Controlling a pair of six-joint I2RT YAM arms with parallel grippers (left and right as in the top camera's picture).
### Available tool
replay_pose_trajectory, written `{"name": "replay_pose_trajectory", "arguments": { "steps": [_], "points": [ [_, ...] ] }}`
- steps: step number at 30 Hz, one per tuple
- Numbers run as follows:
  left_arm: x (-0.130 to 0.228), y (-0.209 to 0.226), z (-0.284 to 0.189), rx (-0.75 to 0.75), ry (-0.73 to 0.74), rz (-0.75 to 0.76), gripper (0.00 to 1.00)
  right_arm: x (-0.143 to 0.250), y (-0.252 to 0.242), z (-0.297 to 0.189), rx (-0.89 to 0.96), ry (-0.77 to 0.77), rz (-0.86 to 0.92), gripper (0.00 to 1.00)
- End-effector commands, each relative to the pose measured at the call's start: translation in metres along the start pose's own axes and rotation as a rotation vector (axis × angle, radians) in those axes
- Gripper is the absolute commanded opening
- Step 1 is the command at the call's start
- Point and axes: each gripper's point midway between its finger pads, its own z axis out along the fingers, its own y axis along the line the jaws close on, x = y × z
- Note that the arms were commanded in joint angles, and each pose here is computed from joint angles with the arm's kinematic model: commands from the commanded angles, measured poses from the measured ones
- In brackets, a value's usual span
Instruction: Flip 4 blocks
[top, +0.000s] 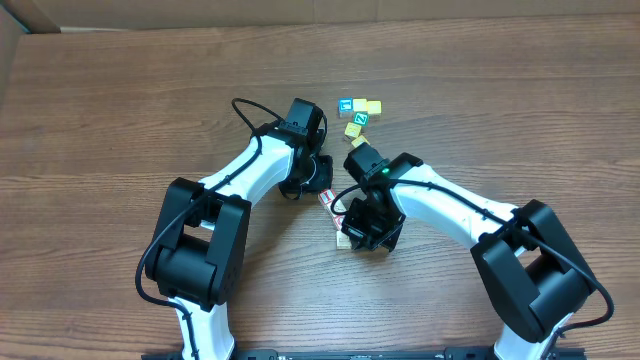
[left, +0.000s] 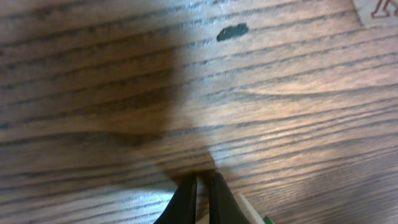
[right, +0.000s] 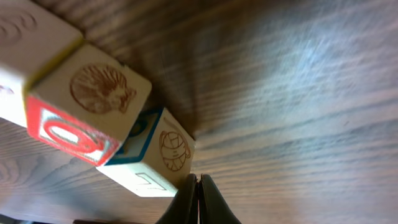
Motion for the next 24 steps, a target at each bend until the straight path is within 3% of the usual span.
{"name": "replay_pose_trajectory", "arguments": {
  "steps": [1, 10, 16, 24],
  "points": [
    [0.009, 0.006, 0.016, -0.035, 0.032, 0.029, 0.04, 0.003, 0.005, 0.000, 0.001, -0.024, 0.036, 0.05],
    [0.002, 0.004, 0.017, -0.025, 0.005, 0.087, 0.04, -0.023, -0.008, -0.006, 0.060, -0.137, -0.061, 0.04],
    [0.001, 0.003, 0.017, -0.023, -0.001, 0.087, 0.04, -0.047, -0.004, -0.017, 0.015, -0.167, -0.262, 0.04],
    [-0.001, 0.001, 0.017, -0.017, -0.010, 0.088, 0.04, -0.065, 0.017, -0.023, -0.070, -0.237, -0.297, 0.04]
  ]
}}
